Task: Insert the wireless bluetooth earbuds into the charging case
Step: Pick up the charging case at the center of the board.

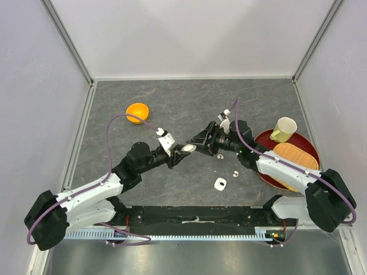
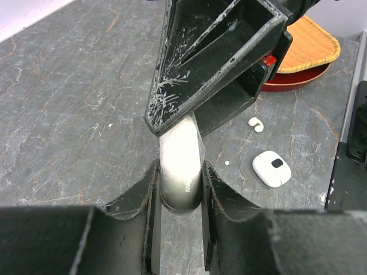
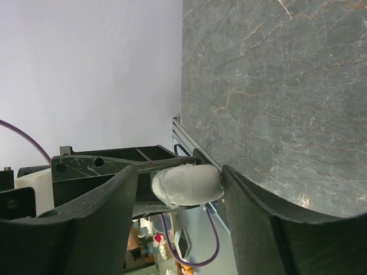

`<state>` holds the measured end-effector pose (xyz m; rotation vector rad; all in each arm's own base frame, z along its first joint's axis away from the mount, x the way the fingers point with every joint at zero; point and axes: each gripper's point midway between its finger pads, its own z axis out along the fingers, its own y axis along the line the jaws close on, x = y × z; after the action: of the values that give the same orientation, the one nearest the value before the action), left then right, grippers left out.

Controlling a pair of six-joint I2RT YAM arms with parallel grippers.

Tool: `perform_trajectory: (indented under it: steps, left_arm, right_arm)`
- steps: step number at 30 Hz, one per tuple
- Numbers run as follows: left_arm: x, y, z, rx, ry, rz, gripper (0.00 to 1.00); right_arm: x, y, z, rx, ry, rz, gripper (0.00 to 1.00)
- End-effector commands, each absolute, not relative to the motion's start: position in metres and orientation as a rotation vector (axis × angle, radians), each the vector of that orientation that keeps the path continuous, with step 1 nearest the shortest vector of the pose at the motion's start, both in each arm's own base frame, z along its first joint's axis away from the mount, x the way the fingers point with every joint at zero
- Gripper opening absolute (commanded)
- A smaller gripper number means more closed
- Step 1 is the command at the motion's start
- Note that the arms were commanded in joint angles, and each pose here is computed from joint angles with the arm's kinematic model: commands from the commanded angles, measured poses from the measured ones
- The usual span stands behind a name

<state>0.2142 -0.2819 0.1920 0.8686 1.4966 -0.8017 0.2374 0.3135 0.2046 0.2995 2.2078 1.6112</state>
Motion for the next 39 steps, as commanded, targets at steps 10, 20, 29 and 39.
perform_trajectory:
  steps: [10, 20, 29, 39]
  left_arm:
    - [0.224, -0.287, 0.205, 0.868, 1.444, -0.773, 0.02]
    - [0.226, -0.288, 0.206, 0.848, 1.444, -0.779, 0.02]
    - [0.231, -0.290, 0.204, 0.819, 1.468, -0.779, 0.06]
    - [0.234, -0.276, 0.222, 0.605, 1.399, -0.829, 0.68]
  right_arm:
    - [0.229, 0.318, 0.203, 0.287, 2.206, 1.699, 0.63]
    - [0.229, 0.322, 0.200, 0.303, 2.204, 1.751, 0.56]
    - [0.231, 0.323, 0.200, 0.317, 2.193, 1.757, 0.34]
    - [0.234, 0.319, 0.219, 0.444, 2.031, 1.907, 0.27]
